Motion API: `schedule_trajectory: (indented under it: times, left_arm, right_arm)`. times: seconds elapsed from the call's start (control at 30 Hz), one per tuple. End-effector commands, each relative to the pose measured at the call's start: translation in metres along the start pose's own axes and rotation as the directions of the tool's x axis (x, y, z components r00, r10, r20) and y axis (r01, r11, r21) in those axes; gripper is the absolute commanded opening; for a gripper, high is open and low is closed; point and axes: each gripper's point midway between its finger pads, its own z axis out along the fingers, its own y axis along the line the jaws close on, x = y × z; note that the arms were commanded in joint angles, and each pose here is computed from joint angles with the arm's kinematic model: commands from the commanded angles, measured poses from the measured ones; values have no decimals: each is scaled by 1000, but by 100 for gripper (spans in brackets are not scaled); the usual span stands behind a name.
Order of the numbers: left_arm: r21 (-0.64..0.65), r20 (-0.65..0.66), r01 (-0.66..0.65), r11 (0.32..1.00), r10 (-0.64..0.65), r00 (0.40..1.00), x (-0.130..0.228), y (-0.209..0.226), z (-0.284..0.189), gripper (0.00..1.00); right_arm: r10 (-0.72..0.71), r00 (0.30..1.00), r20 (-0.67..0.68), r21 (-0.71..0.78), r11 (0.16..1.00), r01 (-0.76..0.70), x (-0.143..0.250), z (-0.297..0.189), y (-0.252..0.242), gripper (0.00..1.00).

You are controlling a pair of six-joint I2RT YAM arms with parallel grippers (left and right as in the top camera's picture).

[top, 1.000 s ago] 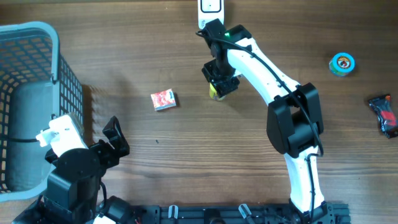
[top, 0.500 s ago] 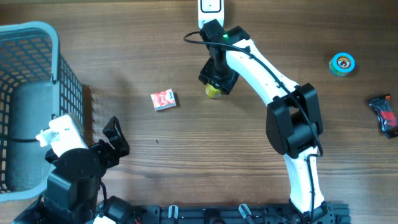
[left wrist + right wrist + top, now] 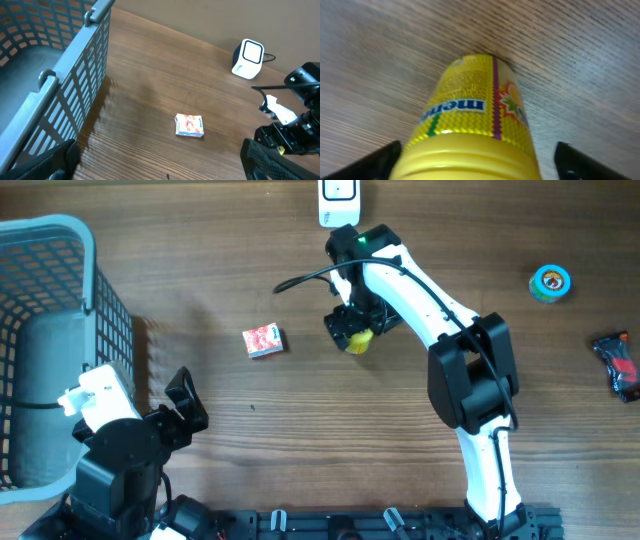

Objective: Scan the item barcode
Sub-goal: 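Lift the yellow container with the right gripper and tilt it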

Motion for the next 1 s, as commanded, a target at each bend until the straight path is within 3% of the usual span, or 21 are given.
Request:
schedule_trajectory:
  times: [0.0, 0.1, 0.27, 0.4, 0.5, 0.6, 0.7, 0.83, 0.97]
  left_arm:
    - [-3, -3, 10, 1000, -10, 1000, 1, 0, 1, 100]
    - [-3, -3, 10, 1000, -10, 1000, 1, 0, 1, 100]
    - [-3, -3, 10, 1000, -10, 1000, 1, 0, 1, 100]
    - [-3, -3, 10, 1000, -10, 1000, 1, 0, 1, 100]
    - [-3, -3, 10, 1000, -10, 1000, 2, 0, 1, 100]
    - [-3, -4, 9, 1000, -9, 1000, 2, 0, 1, 100]
    - [-4, -5, 8, 1000, -8, 1000, 2, 0, 1, 100]
    - [-4, -6, 8, 1000, -8, 1000, 2, 0, 1, 100]
    - [1, -11, 8, 1000, -8, 1000, 3, -1, 1, 100]
  right_arm:
    - [-54, 998, -39, 12, 998, 55, 5, 9, -2, 100]
    - [-20, 999, -41, 7, 1000, 20, 5, 9, -1, 100]
    - [216, 974, -65, -67, 973, -220, 7, 9, 14, 100]
    - [517, 849, -109, -33, 852, -523, 14, 8, 15, 100]
    - [663, 736, -138, 3, 743, -669, 21, 8, 16, 100]
    - [714, 686, -141, 13, 694, -720, 22, 7, 16, 97]
    - [729, 670, -142, 4, 677, -736, 20, 8, 18, 87]
    - [678, 730, -82, -62, 728, -683, -1, 11, 17, 88]
    - [673, 739, -44, -100, 733, -673, -13, 18, 17, 87]
